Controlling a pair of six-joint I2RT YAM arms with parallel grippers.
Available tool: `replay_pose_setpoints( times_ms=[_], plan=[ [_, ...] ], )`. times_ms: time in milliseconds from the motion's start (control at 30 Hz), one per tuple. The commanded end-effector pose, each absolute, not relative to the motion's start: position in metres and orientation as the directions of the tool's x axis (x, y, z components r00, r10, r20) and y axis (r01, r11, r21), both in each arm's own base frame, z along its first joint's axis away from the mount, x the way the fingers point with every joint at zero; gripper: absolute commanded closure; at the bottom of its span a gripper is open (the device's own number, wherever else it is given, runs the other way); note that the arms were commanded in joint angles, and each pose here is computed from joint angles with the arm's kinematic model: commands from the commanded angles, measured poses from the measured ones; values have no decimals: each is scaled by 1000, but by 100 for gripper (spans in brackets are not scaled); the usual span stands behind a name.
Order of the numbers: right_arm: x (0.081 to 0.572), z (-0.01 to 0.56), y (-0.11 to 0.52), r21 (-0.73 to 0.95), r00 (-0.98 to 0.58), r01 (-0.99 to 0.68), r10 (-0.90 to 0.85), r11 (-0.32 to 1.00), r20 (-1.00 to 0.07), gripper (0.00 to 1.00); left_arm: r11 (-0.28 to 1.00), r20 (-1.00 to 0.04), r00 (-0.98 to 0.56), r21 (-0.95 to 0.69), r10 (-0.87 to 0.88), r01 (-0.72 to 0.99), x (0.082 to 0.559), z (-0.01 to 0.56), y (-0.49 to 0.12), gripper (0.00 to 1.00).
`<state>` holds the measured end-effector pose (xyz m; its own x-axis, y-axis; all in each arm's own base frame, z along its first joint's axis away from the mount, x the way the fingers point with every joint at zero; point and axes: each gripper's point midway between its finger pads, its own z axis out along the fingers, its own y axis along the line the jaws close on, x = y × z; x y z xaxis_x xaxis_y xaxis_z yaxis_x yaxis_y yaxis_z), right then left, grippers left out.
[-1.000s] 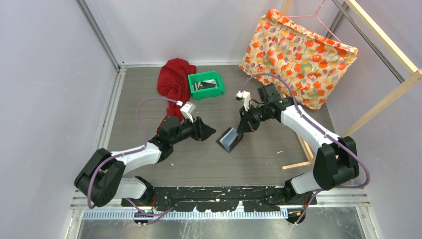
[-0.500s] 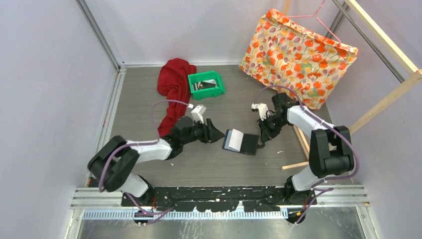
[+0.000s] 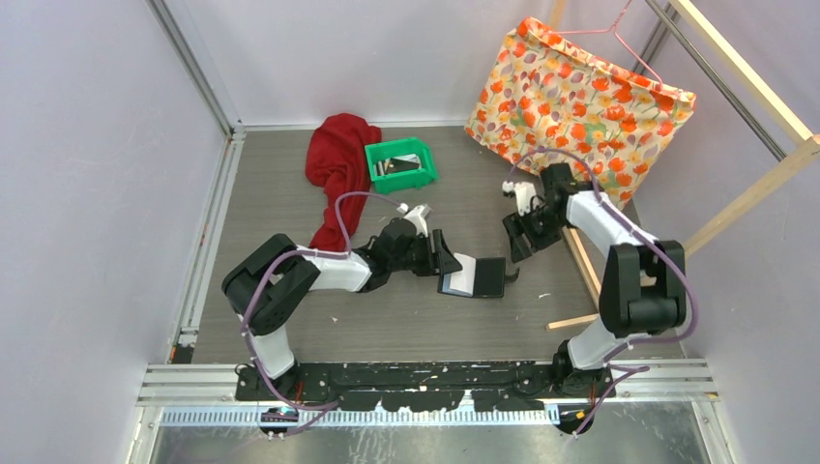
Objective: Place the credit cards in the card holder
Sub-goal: Open the card holder at the center of the board.
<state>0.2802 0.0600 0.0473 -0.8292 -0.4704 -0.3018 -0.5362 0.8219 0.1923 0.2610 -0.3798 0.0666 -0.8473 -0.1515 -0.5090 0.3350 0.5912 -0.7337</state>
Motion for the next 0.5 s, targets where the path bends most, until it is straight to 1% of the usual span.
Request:
replay_pose_setpoints(
  times_ms=[0, 67, 133, 167, 200, 267, 367, 400, 433, 467],
  plan=[
    [308, 130, 69, 132, -725, -591, -452, 796, -520, 32, 620, -526, -843, -701, -116, 352, 259, 76, -388, 45],
    [305, 153, 82, 173, -698, -616, -430, 769, -573, 31, 630, -517, -850, -693, -98, 350, 256, 73, -391, 44],
    [301, 170, 103, 265, -694, -627, -370, 733, -618, 32, 636, -512, -855, -687, -81, 350, 253, 71, -394, 44],
    [299, 172, 116, 326, -704, -628, -337, 706, -626, 35, 639, -509, -857, -685, -76, 350, 252, 70, -396, 44],
    [294, 170, 131, 398, -727, -620, -304, 676, -616, 40, 641, -508, -858, -683, -72, 350, 251, 69, -396, 44],
    [283, 147, 147, 491, -789, -582, -302, 649, -536, 54, 646, -503, -861, -680, -68, 346, 250, 69, -397, 44],
    [275, 95, 142, 517, -860, -503, -342, 692, -378, 73, 669, -507, -860, -660, -62, 341, 249, 69, -394, 44],
    [272, 81, 138, 521, -876, -480, -358, 706, -323, 76, 677, -507, -860, -654, -62, 337, 249, 69, -393, 44],
    [269, 68, 136, 528, -891, -454, -368, 718, -266, 82, 682, -505, -861, -651, -62, 333, 248, 68, -392, 43],
    [266, 55, 133, 531, -902, -429, -374, 731, -214, 85, 685, -502, -863, -650, -63, 328, 248, 69, -392, 43]
  ],
)
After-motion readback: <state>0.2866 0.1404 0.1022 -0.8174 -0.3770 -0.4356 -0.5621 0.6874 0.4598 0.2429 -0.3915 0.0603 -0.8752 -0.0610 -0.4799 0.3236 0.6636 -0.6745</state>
